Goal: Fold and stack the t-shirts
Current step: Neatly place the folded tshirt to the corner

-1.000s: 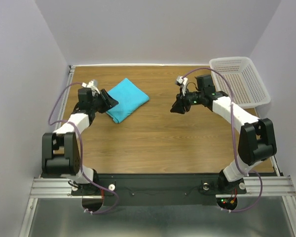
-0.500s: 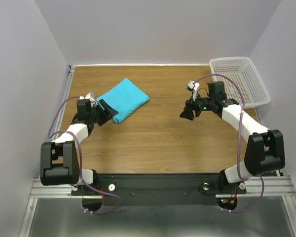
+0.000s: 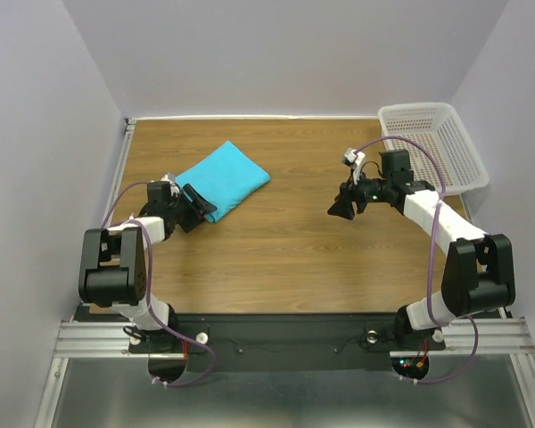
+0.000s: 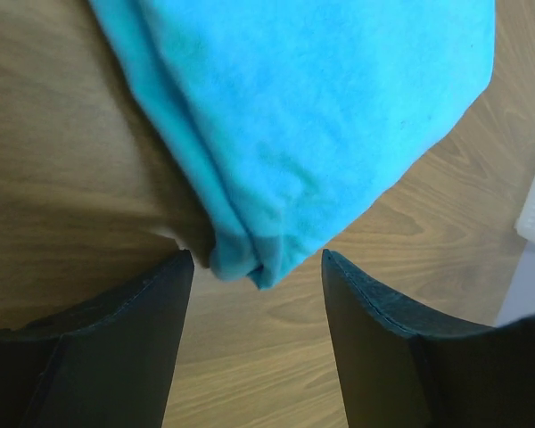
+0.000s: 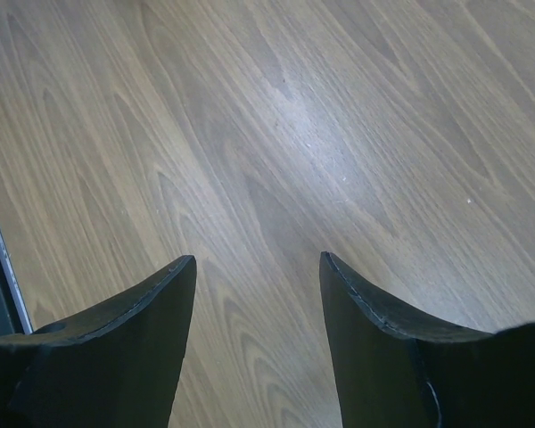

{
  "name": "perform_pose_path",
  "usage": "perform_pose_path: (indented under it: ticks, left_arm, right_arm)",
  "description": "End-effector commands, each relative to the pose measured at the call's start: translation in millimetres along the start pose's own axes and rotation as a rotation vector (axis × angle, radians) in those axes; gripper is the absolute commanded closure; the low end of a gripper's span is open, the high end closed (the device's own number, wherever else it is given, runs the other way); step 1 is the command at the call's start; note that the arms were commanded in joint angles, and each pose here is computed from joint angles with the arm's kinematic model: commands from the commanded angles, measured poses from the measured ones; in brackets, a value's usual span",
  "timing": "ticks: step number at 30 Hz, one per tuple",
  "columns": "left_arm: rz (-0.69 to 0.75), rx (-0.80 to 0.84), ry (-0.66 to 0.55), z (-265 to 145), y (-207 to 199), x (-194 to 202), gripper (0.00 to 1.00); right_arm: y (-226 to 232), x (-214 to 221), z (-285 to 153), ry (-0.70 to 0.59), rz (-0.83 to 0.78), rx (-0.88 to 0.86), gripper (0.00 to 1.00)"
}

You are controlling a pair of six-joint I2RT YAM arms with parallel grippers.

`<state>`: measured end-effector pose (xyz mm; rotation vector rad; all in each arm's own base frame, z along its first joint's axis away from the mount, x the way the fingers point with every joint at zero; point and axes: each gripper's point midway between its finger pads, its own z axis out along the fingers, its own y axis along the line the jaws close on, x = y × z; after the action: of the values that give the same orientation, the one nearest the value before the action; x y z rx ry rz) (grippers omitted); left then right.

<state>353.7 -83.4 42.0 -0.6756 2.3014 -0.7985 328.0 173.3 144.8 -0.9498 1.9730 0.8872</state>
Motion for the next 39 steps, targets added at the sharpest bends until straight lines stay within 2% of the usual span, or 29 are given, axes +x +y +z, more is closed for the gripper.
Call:
perform_pose_path:
  ticks: [1, 4, 9, 10, 12, 13, 15, 18, 19, 21, 23, 25, 26, 28, 30, 33, 34, 35, 39]
  left_arm:
    - [0.014, 0.021, -0.045, 10, -12, -19, 0.3]
    - [0.005, 0.02, -0.036, 18, -13, -21, 0.32]
    - [-0.005, 0.02, -0.006, 28, -11, -17, 0.48]
    - [-0.008, 0.023, 0.002, 29, -10, -15, 0.57]
    - [-0.005, 0.025, 0.006, 30, -9, -13, 0.68]
    - [-0.001, 0.025, 0.011, 31, -8, -12, 0.81]
    - [0.005, 0.013, 0.012, 30, -5, -13, 1.0]
    - [0.066, -0.044, 0.01, 28, 3, -22, 1.0]
    - [0.081, -0.064, -0.023, 26, 4, -39, 1.0]
    - [0.131, -0.145, 0.002, 19, 24, -46, 1.0]
    - [0.177, -0.246, 0.011, 9, 48, -70, 1.0]
    - [0.227, -0.297, -0.008, 3, 53, -99, 1.0]
    - [0.223, -0.383, 0.011, -4, 74, -104, 1.0]
    - [0.29, -0.471, -0.01, -8, 87, -133, 1.0]
    - [0.292, -0.54, 0.014, -14, 104, -145, 1.0]
    - [0.313, -0.625, -0.013, -12, 117, -172, 1.0]
    - [0.33, -0.661, -0.054, -15, 116, -192, 1.0]
    - [0.334, -0.711, -0.024, -13, 129, -192, 1.0]
    - [0.364, -0.785, -0.036, -12, 134, -219, 1.0]
  right_arm:
    - [1, -6, -2, -0.029, -0.029, -0.016, 0.37]
    - [-1, -6, -2, -0.029, -0.027, -0.015, 0.37]
    - [-4, -5, -4, -0.029, -0.022, -0.004, 0.37]
    - [-5, -5, -5, -0.03, -0.02, -0.003, 0.37]
    - [-6, -4, -5, -0.03, -0.019, -0.002, 0.37]
    - [-6, -4, -5, -0.031, -0.018, -0.002, 0.37]
    - [-6, -5, -6, -0.034, -0.018, -0.002, 0.37]
    - [-7, -4, -7, -0.034, -0.014, -0.001, 0.37]
    - [-7, -5, -7, -0.036, -0.014, -0.001, 0.37]
    - [-8, -4, -8, -0.036, -0.012, 0.003, 0.37]
    - [-7, -4, -8, -0.039, -0.012, -0.003, 0.37]
    - [-7, -3, -7, -0.037, -0.007, -0.007, 0.37]
    - [-7, -3, -7, -0.038, -0.005, -0.01, 0.37]
    - [-6, -4, -7, -0.042, -0.006, -0.017, 0.37]
    - [-5, -4, -7, -0.044, -0.007, -0.023, 0.37]
    - [-3, -5, -8, -0.048, -0.007, -0.027, 0.37]
    - [-2, -5, -8, -0.048, -0.008, -0.033, 0.37]
    - [-1, -5, -8, -0.049, -0.008, -0.035, 0.37]
    - [-1, -5, -8, -0.049, -0.009, -0.034, 0.37]
